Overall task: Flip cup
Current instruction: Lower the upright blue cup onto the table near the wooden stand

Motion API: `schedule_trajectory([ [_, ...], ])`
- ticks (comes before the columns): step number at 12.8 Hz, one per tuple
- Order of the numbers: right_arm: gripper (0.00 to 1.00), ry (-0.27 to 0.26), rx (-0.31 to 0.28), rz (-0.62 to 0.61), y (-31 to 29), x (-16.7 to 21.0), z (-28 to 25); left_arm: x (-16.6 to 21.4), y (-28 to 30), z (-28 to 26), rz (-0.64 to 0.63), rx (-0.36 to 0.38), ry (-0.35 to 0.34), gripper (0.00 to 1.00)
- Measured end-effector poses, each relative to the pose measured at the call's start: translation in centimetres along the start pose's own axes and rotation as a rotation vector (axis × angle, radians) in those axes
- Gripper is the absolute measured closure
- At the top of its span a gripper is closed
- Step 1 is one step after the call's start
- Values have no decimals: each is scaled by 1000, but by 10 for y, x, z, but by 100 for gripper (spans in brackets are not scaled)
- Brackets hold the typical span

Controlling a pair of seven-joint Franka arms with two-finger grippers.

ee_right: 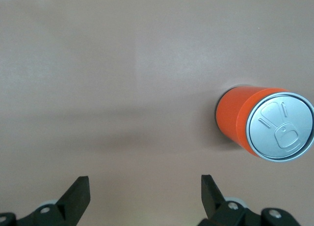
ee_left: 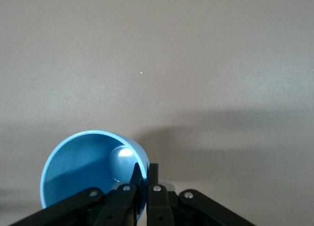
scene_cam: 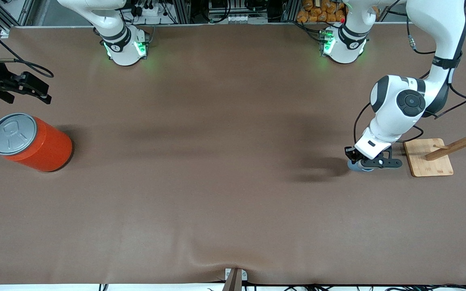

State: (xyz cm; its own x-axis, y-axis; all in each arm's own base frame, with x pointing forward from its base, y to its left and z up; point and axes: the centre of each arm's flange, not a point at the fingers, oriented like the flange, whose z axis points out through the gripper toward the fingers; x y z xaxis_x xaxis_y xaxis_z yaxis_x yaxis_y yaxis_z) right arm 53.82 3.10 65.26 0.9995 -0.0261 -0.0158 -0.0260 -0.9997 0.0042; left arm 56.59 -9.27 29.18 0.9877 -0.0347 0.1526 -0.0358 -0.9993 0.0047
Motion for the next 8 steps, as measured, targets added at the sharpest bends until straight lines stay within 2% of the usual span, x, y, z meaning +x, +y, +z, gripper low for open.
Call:
schedule_trajectory([
  [7, 0, -1, 13, 3, 1, 0, 0, -6, -12, 24, -20, -3, -23, 94],
  [8, 0, -1, 14, 3, 1, 0, 0, -7, -13, 29, -22, -3, -31, 90],
])
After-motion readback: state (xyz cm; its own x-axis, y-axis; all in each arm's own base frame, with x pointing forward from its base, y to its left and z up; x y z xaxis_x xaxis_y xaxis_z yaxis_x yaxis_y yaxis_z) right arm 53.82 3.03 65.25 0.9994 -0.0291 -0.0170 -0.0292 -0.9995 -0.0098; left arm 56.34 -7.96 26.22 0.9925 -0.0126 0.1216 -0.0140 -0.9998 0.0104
